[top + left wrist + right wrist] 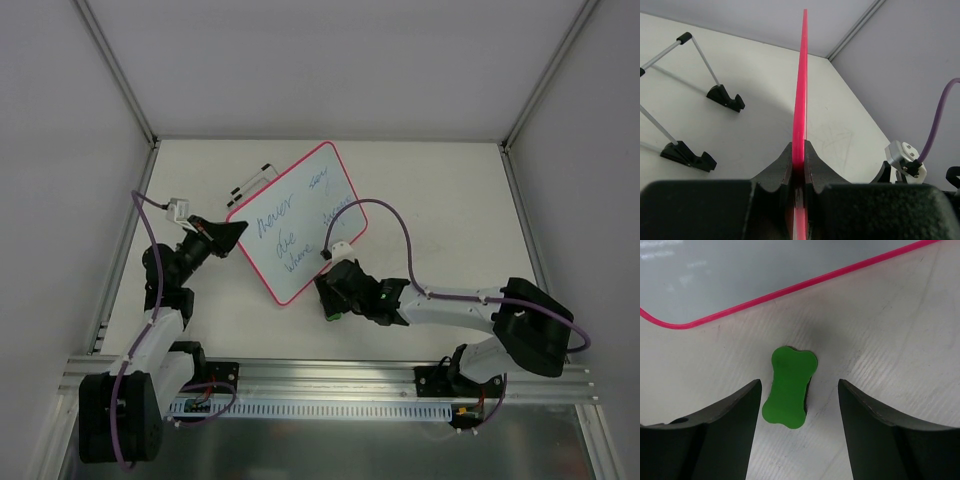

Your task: Erase the whiteboard

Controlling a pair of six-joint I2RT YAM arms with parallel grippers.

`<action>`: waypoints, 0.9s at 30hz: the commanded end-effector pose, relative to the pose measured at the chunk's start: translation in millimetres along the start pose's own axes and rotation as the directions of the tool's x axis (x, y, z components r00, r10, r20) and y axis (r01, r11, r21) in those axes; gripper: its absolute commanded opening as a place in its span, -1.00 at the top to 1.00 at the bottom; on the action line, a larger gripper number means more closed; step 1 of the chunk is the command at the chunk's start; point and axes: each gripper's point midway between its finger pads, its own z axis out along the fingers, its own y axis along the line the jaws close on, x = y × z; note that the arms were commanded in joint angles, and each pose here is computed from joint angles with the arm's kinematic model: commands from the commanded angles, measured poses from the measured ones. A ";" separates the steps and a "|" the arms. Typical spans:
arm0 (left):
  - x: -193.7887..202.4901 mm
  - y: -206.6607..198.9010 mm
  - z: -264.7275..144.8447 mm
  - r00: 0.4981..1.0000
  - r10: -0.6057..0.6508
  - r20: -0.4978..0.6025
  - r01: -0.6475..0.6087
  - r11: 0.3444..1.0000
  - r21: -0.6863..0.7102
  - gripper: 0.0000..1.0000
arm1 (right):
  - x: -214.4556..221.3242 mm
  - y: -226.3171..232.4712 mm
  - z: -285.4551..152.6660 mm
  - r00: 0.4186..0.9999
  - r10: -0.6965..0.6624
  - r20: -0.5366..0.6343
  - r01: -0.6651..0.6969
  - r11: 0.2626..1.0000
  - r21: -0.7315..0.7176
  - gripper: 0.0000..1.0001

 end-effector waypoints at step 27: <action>46.1 -0.2 -8.0 0.989 0.107 -0.106 -0.114 0.991 -0.065 1.00 | 9.7 4.0 16.8 0.997 0.082 -0.010 -0.081 0.993 0.087 0.26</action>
